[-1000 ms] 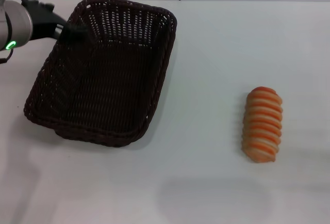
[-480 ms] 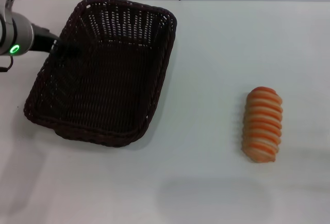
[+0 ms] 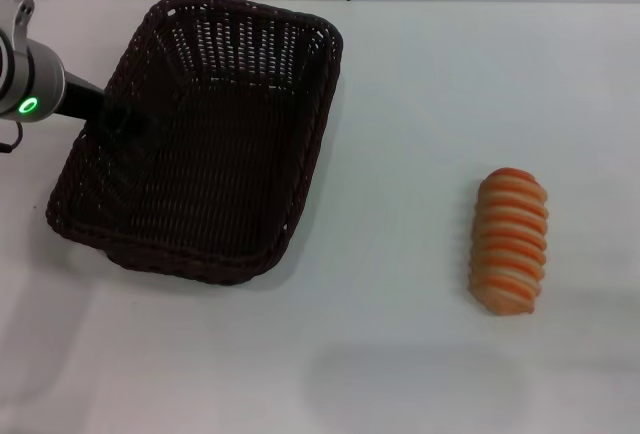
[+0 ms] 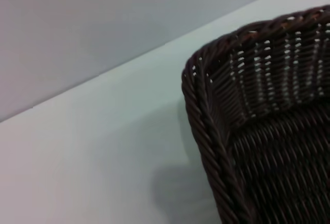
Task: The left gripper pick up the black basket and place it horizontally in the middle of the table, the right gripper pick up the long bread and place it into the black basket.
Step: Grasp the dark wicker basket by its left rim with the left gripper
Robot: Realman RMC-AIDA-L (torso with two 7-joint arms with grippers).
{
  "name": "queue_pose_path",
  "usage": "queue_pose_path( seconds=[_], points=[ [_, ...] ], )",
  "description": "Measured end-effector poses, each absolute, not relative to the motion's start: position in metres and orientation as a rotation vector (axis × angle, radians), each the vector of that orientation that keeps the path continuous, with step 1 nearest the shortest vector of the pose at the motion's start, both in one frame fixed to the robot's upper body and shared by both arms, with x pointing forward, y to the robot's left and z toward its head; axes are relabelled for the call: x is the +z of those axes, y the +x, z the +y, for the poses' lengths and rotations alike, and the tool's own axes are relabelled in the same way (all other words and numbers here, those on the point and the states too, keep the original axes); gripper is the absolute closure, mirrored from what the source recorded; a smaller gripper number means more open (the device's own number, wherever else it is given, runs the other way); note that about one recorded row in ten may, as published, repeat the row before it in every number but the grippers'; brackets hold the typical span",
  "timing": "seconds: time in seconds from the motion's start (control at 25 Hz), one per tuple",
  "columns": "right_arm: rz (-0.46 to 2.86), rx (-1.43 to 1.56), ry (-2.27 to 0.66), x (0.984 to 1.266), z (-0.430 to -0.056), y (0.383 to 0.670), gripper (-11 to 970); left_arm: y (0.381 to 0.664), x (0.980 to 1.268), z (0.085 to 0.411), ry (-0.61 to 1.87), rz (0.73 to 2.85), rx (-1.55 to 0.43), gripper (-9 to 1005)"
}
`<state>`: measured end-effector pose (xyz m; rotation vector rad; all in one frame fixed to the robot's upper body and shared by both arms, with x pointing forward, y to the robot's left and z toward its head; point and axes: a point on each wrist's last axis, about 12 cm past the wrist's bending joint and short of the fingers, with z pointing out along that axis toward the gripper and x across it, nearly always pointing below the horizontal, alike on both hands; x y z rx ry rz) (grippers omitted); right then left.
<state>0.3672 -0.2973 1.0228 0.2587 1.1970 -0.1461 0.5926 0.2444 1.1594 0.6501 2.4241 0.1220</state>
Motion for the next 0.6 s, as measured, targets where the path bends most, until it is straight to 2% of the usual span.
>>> queue_pose_path(
  seconds=[0.4, 0.6],
  points=[
    [1.200, -0.139, 0.251, 1.0226, -0.2962, 0.3672, 155, 0.5944, 1.1530, 0.2415, 0.705, 2.447, 0.130, 506],
    [1.200, -0.139, 0.250, 1.0226, -0.2963, 0.3672, 156, 0.5917, 1.1588, 0.2345, 0.868, 2.386, 0.172, 624]
  ],
)
